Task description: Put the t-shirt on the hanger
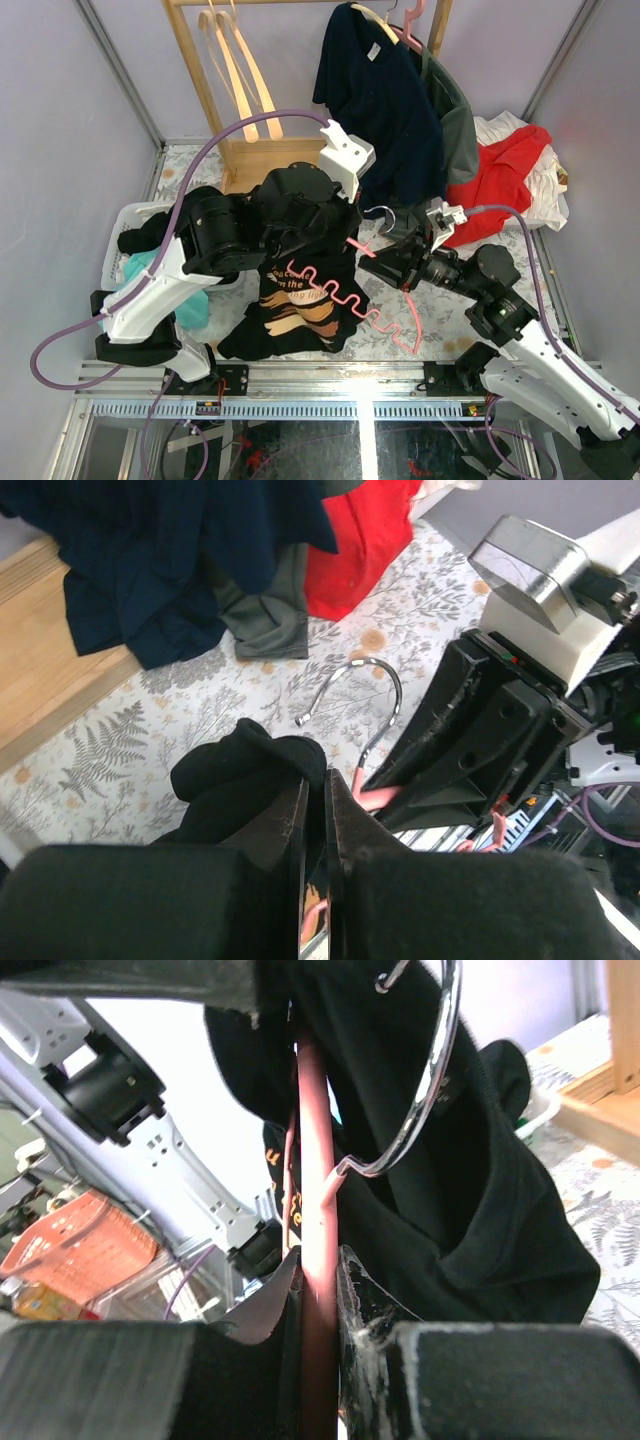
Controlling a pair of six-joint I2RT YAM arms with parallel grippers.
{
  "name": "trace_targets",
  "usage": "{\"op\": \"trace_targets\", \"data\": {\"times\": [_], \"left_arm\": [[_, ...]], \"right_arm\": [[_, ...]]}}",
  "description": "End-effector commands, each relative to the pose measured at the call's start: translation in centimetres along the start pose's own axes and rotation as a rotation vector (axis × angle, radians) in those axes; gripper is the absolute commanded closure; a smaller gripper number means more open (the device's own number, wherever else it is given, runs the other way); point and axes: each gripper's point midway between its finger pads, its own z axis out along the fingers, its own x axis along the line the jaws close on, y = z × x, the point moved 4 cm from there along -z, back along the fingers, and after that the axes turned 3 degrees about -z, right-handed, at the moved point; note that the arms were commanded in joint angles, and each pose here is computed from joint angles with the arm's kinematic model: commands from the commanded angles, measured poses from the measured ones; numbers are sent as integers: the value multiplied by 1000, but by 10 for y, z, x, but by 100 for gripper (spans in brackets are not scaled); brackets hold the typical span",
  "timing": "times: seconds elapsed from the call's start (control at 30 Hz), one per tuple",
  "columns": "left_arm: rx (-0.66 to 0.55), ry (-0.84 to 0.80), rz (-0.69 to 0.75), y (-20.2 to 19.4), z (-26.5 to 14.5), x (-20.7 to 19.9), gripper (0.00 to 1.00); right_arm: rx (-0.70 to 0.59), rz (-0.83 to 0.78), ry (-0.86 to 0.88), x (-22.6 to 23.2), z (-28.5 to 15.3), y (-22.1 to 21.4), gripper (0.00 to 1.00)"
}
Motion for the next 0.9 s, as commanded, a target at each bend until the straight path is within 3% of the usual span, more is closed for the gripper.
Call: {"op": "trace_targets", "data": {"times": [0.0,0.3,0.87], "left_arm": [[-115,-134,-4,28,-14,-20,100],[-144,-200,1,34,-20,-29,97],[-88,-400,27,23,-11,-84,95]], "right_arm": [[-269,-143,-58,11,-10,55,100],[-398,-258,-139,23,-38,84,100],[-450,-292,-128,22,-23,105,100]]}}
